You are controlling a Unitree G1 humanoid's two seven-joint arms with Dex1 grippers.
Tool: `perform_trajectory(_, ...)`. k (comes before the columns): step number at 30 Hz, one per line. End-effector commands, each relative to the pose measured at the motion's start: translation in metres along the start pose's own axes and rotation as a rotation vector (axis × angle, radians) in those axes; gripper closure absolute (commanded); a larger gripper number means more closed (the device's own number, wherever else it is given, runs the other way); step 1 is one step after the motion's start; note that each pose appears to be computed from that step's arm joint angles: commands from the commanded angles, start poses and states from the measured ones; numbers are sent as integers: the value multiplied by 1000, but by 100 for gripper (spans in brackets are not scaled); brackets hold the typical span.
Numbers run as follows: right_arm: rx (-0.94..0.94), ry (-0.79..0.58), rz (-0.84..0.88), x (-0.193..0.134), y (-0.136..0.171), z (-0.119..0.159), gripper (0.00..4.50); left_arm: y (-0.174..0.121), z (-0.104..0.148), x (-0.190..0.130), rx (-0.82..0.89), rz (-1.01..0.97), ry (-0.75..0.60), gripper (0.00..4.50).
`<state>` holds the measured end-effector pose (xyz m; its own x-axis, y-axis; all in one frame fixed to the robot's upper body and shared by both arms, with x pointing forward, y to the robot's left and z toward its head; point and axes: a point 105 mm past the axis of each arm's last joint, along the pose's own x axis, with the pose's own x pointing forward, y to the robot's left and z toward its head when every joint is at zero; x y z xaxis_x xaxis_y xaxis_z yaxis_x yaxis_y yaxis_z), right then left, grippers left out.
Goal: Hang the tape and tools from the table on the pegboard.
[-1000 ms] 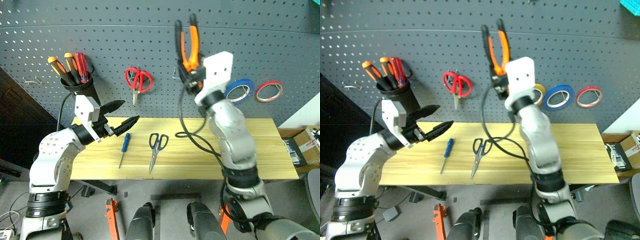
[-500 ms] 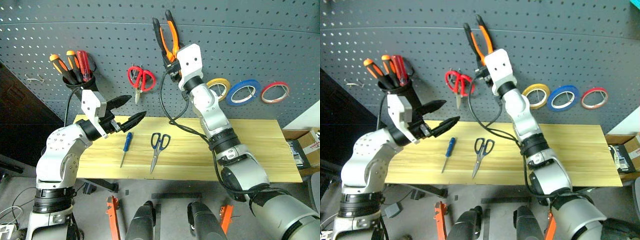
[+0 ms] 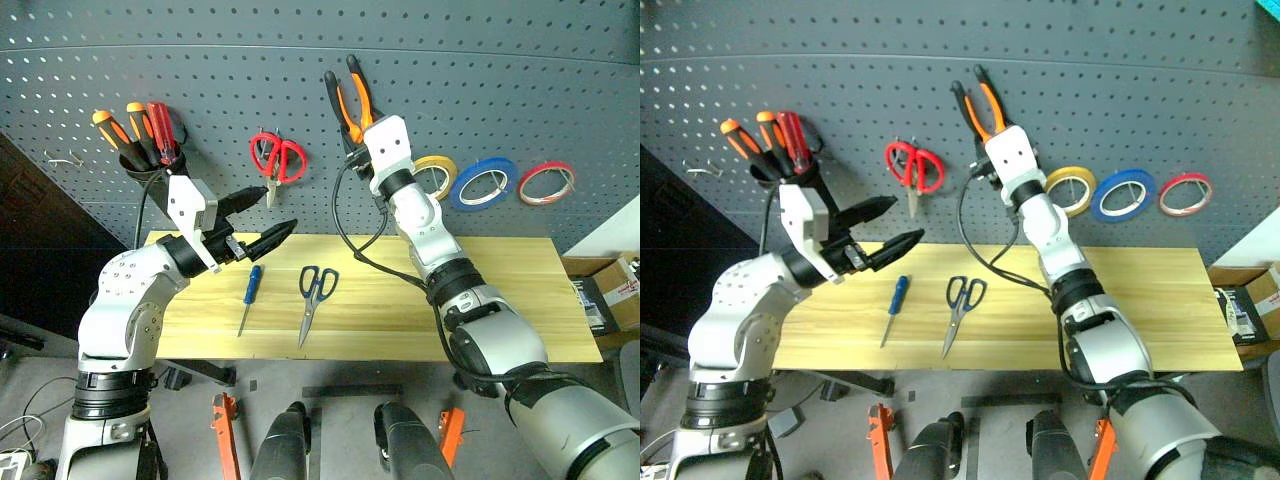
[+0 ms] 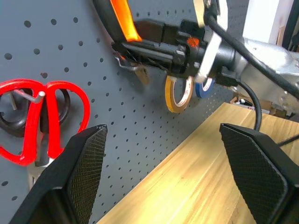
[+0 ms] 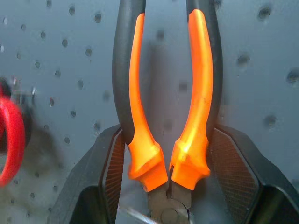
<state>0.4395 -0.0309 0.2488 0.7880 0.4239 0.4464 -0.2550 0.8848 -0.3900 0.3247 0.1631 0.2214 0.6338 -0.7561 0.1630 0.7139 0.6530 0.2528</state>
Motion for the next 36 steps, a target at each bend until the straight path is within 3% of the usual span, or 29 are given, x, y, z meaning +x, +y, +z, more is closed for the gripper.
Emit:
perform_trajectory(1,64,28,-13,-5,0,-2,202,2,2,2,28,29,-2,41)
perform_trajectory(4,93,74,-16,-13,0,-10,202,1,-7,1,14,43,24,41)
perform_trajectory(10,168,171,60,-41,0,-9,16,-6,-38,0,-78,123,158,41)
perform_trajectory(11,186,186,97,-49,1,-4,7,-9,-48,-1,-101,142,200,41)
perform_trajectory(16,290,251,309,-90,13,20,7,-25,-94,-10,-176,225,442,41)
perform_trajectory(20,345,339,566,-138,40,34,7,-57,-142,-15,-227,259,680,41)
perform_trajectory(23,390,388,716,-166,59,43,7,-71,-158,-12,-250,289,749,41)
perform_trajectory(28,406,444,705,-175,60,40,7,-75,-183,-6,-282,373,849,41)
perform_trajectory(36,408,481,633,-178,54,34,7,-69,-206,20,-300,453,890,41)
